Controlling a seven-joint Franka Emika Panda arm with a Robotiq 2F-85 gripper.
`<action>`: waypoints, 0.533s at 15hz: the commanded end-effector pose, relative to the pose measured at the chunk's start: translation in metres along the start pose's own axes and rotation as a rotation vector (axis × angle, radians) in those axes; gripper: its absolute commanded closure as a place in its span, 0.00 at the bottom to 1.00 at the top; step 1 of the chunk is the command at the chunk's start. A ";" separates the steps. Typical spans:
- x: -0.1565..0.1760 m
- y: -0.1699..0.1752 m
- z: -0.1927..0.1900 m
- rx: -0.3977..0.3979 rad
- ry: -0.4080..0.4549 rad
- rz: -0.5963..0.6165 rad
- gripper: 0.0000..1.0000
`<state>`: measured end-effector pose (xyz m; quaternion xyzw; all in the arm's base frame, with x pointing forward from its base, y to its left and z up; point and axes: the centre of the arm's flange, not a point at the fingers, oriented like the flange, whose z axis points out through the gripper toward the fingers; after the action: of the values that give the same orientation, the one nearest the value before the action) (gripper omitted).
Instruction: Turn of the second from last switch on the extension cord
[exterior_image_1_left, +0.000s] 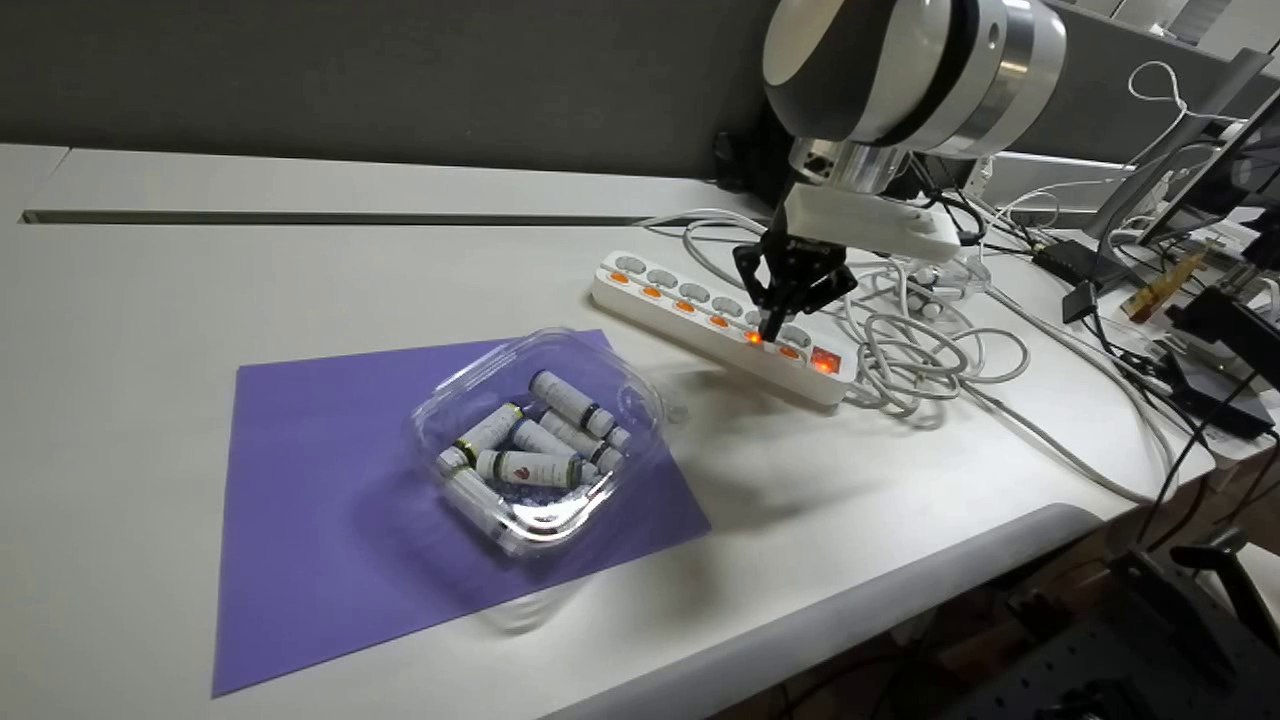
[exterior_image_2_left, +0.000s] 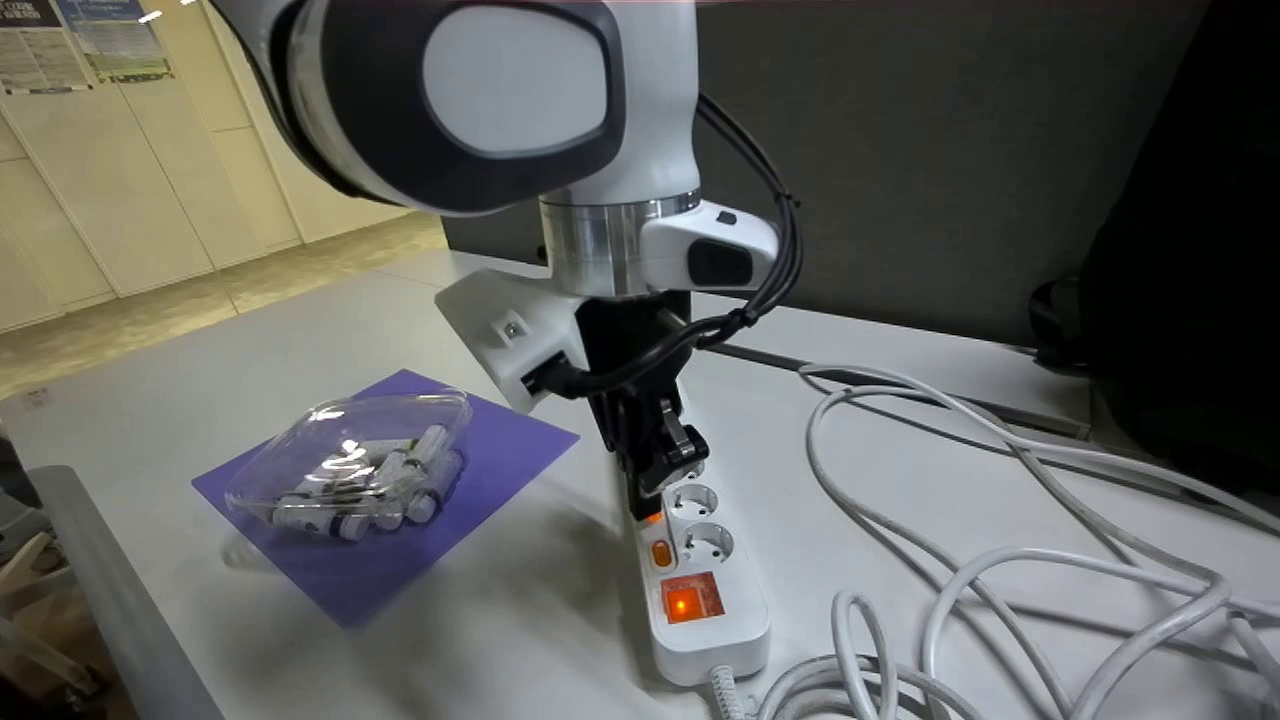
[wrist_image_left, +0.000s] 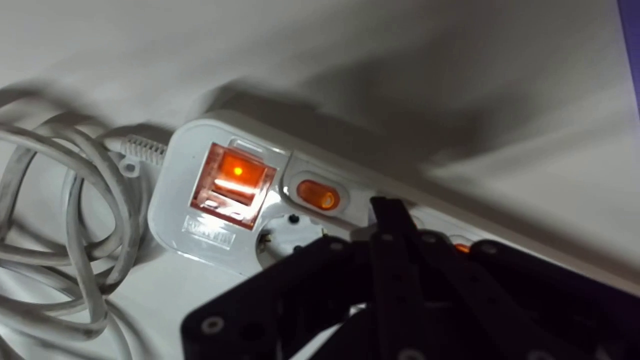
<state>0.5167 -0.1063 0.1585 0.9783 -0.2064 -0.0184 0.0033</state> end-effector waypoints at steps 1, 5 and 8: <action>0.009 -0.006 0.001 -0.005 0.012 0.019 1.00; 0.011 -0.009 0.003 0.000 0.010 0.021 1.00; 0.012 -0.009 0.008 0.001 0.003 0.023 1.00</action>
<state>0.5207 -0.1026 0.1550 0.9790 -0.2032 -0.0175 0.0032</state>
